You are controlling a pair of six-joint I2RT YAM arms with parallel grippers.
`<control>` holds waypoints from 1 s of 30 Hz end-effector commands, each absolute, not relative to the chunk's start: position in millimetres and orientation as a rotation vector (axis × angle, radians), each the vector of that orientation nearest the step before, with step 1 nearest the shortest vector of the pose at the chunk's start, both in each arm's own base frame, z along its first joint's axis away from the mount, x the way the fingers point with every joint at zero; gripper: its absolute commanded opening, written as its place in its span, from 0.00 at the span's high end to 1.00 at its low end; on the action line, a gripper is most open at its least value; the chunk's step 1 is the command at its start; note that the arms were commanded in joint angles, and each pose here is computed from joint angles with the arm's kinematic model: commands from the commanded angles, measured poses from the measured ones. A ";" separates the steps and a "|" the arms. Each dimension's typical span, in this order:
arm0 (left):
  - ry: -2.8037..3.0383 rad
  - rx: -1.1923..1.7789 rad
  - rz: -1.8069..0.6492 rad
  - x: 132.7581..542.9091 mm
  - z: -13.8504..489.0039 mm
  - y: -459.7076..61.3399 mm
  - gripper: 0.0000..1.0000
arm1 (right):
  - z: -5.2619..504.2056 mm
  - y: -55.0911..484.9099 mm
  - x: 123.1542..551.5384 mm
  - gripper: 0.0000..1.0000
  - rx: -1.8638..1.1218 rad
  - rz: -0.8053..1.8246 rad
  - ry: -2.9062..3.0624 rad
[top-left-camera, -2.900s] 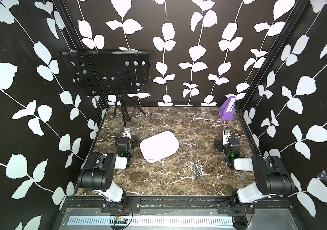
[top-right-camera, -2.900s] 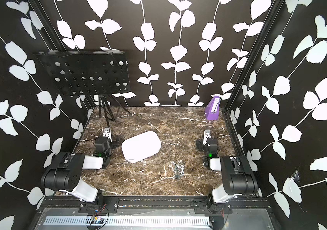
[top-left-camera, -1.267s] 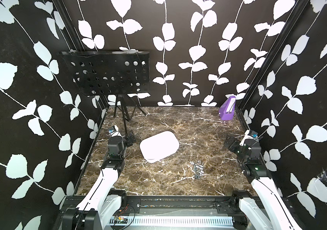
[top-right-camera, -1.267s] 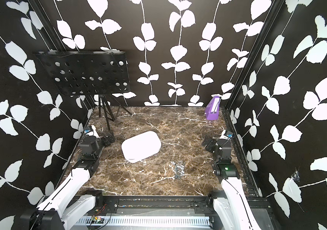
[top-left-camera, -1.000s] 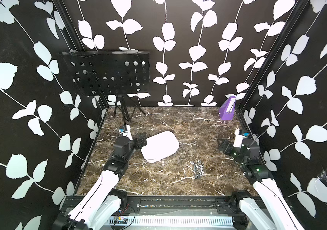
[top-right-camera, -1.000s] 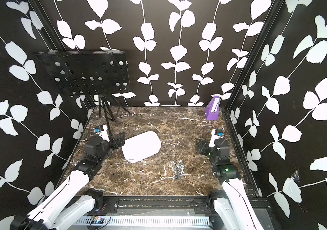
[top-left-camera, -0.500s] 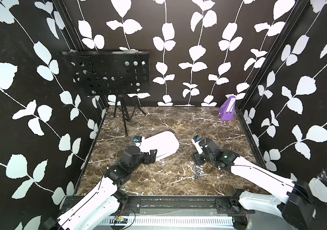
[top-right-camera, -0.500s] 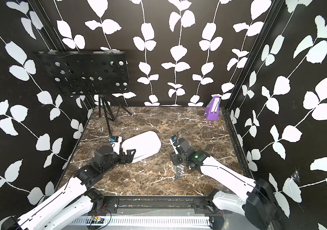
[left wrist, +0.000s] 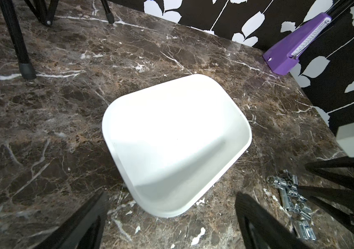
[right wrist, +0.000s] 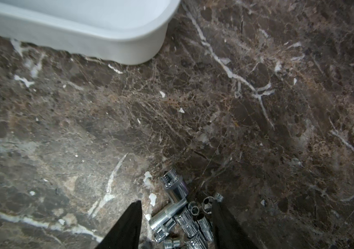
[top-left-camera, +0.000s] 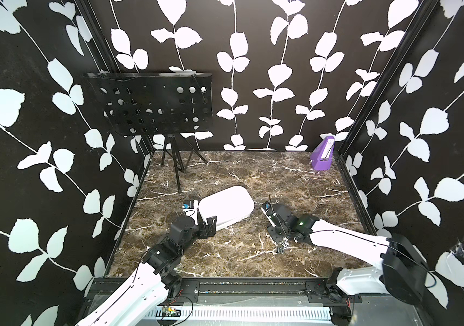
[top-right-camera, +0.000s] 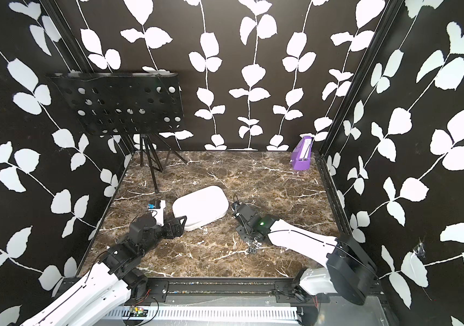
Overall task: Put the socket on the desktop into the storage box
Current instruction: Pick up the socket head from the center of the board.
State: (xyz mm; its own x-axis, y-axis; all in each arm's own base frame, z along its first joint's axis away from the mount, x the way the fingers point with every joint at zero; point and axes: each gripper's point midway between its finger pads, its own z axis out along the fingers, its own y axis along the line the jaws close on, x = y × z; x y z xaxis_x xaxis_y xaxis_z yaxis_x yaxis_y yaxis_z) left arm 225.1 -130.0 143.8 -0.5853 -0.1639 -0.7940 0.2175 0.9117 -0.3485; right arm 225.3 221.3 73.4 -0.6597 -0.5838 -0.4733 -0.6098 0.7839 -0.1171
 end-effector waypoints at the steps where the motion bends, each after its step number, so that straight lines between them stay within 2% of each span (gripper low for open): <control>1: 2.105 0.022 -0.528 227.0 151.2 -130.2 0.08 | 74.1 225.2 228.5 0.46 -0.913 0.039 2.461; 9: 2.124 0.051 -0.527 230.5 144.4 -136.3 0.08 | 67.1 227.1 223.7 0.55 -0.965 0.041 2.481; 30: 2.101 0.023 -0.509 230.0 146.1 -129.5 0.08 | 50.3 225.0 223.6 0.55 -1.012 -0.028 2.532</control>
State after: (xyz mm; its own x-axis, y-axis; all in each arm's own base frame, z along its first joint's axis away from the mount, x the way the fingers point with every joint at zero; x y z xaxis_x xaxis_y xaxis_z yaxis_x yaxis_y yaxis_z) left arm 228.8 -129.6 147.5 -0.5662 -0.1767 -0.8051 0.2129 0.9122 -0.3500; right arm 216.0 216.9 41.1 -0.6650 -0.6588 -0.3517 -0.6543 0.7410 -0.1510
